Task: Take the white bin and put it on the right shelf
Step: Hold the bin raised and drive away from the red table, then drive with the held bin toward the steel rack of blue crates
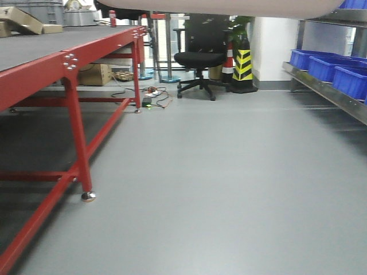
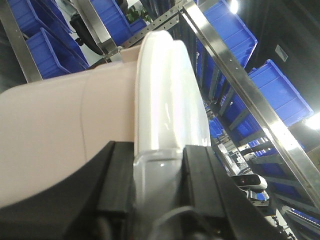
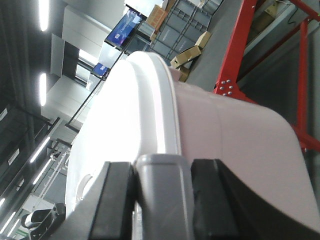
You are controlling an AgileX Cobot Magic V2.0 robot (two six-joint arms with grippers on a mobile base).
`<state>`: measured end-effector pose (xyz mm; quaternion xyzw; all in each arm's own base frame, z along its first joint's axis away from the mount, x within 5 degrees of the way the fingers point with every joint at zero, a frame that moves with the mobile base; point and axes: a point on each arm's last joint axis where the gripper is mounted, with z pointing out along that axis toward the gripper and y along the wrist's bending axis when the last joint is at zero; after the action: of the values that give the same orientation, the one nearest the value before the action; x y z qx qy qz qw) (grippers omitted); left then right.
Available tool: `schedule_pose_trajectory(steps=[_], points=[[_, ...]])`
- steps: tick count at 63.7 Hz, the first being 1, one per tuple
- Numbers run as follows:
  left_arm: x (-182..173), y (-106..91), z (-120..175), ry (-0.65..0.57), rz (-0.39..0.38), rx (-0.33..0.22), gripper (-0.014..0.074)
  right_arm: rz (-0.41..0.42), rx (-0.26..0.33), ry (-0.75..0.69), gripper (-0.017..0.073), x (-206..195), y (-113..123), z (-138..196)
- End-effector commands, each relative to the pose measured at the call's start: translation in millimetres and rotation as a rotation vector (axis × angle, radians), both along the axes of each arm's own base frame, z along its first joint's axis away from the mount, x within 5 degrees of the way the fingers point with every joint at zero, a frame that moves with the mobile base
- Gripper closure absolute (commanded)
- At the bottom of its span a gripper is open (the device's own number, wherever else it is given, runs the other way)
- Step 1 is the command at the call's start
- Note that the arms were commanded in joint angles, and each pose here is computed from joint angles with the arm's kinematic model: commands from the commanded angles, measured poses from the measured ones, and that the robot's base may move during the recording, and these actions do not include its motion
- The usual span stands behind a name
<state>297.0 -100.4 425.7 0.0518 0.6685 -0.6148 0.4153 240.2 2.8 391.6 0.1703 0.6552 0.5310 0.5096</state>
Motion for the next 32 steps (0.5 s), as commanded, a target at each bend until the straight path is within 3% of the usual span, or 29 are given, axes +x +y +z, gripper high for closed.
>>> schedule_pose_trajectory(steps=[1, 32], points=[[-54.2, -18.0, 42.7, -0.154, -0.386, -0.171, 0.0720, 0.180, 0.068, -0.137, 0.0492, -17.7, 18.8, 28.4], [-54.2, -18.0, 42.7, -0.154, -0.386, -0.171, 0.0720, 0.180, 0.068, -0.137, 0.0492, -17.7, 18.8, 28.4]])
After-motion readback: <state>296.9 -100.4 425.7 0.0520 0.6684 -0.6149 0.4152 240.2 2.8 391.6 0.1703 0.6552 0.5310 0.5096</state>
